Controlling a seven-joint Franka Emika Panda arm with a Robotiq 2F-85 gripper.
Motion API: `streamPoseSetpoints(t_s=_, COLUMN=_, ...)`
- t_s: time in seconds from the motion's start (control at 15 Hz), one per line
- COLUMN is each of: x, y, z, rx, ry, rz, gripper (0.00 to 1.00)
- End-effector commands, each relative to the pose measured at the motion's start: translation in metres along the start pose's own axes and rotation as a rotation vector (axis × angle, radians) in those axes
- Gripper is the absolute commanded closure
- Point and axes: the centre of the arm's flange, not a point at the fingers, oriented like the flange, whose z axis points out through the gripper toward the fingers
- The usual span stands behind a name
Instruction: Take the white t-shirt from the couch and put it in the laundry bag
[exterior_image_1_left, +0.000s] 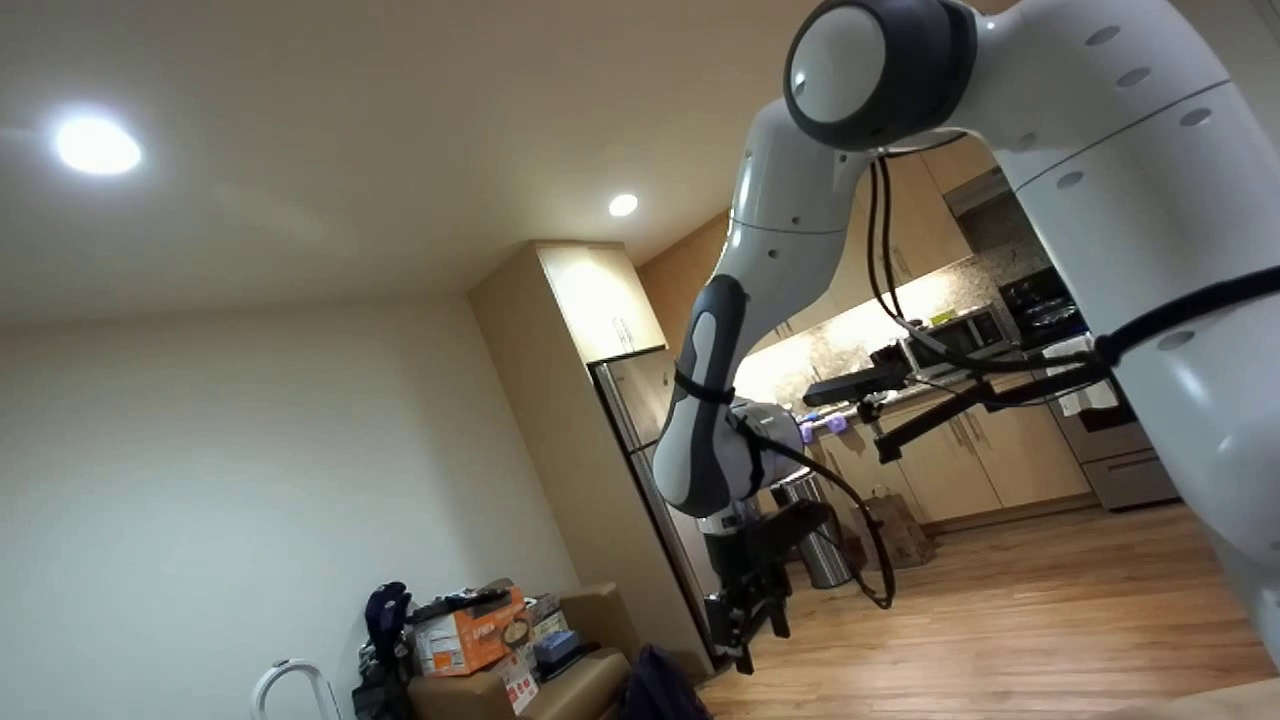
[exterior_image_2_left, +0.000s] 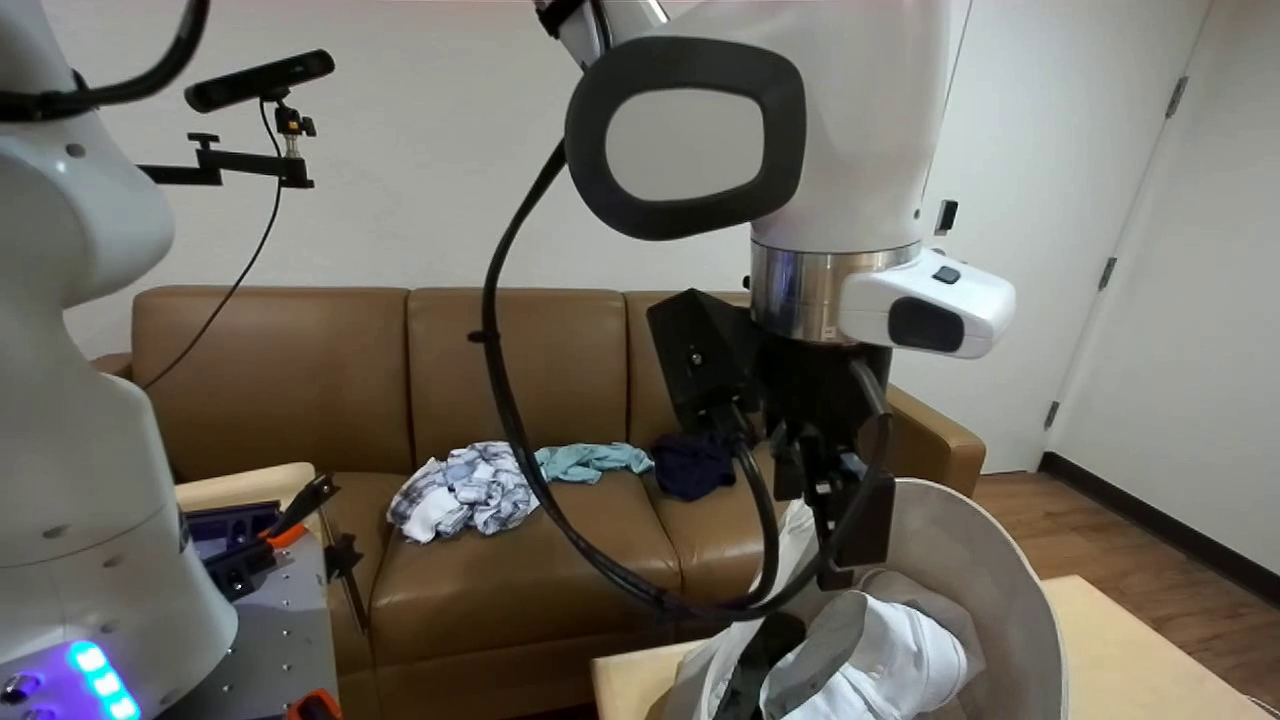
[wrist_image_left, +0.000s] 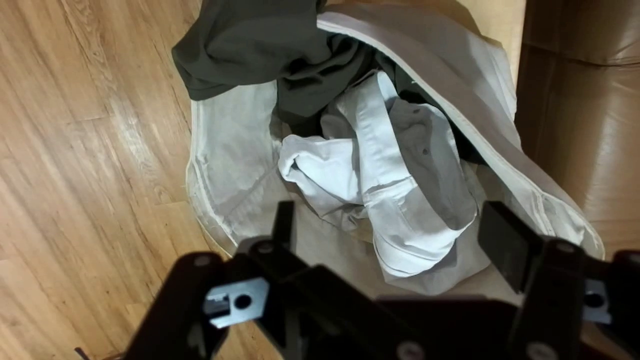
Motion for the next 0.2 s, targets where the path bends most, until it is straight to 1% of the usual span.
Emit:
streamPoseSetpoints(t_s=0.0, x=0.0, y=0.0, z=0.0, rx=0.0, ry=0.0, rz=0.0, gripper=0.07)
streamPoseSetpoints(t_s=0.13, x=0.0, y=0.0001, z=0.0, rx=0.0, ry=0.0, rz=0.0, gripper=0.07)
